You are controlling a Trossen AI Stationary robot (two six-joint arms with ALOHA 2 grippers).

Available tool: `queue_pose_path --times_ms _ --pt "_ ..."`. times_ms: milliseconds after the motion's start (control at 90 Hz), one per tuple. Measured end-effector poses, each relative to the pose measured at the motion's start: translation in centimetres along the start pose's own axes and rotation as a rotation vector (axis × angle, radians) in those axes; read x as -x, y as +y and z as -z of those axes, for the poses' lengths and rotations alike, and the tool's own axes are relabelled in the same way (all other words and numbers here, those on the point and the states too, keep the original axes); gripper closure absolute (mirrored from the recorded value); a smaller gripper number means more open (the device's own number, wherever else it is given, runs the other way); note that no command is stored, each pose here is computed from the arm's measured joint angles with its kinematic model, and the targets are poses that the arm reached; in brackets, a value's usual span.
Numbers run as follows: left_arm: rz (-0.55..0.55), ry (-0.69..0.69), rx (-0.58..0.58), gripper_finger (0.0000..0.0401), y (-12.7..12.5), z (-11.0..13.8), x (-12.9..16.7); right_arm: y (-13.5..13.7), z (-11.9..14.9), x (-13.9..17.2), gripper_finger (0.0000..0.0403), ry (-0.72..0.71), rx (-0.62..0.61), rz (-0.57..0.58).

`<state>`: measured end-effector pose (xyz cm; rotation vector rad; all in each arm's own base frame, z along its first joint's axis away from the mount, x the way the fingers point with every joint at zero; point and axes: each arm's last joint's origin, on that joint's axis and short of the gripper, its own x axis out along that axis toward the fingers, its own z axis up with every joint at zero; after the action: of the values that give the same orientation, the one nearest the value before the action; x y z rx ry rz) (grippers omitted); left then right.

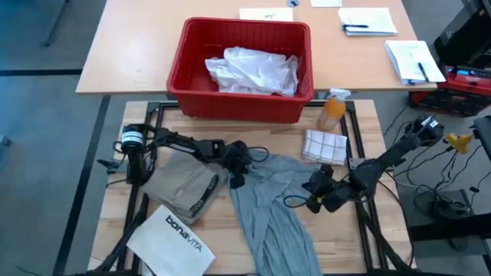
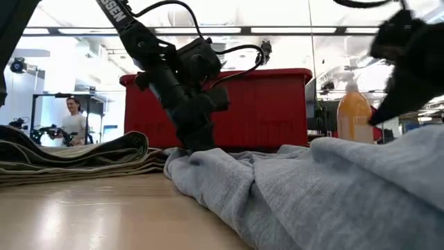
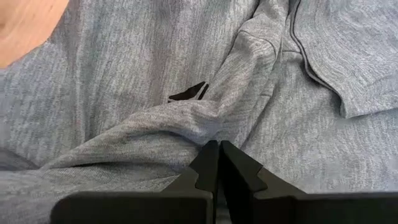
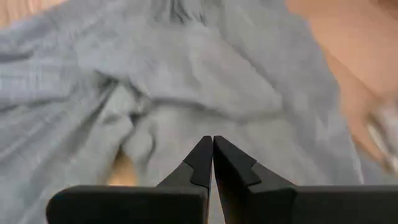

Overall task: Fold laundry
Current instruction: Fold the gray shirt

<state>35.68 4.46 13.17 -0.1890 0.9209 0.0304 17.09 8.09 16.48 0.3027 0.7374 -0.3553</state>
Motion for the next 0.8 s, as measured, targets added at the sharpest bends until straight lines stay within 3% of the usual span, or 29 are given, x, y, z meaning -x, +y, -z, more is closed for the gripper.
queue_pose_path --times_ms 156,289,467,611,800 --pt "-0.003 -0.023 -0.009 0.0401 -0.1 -0.4 0.8 -1.6 -3.1 -1.9 0.0403 0.066 -0.013 -0.178" --pt "-0.002 -0.07 -0.021 0.0401 -0.3 -1.1 1.9 -3.6 -5.5 -2.8 0.0403 -0.005 -0.024 -0.196" --pt "-0.001 -0.134 -0.027 0.0401 -0.6 -2.0 3.5 -4.4 -6.8 -4.1 0.0396 -0.034 0.127 -0.29" --pt "-0.031 -0.142 -0.025 0.0401 -0.6 -2.1 3.6 -4.3 -8.3 -5.8 0.0361 -0.004 0.181 -0.336" --pt "-0.029 -0.154 -0.025 0.0401 -0.7 -2.2 3.6 -3.1 -9.9 -8.6 0.0284 0.063 0.307 -0.324"
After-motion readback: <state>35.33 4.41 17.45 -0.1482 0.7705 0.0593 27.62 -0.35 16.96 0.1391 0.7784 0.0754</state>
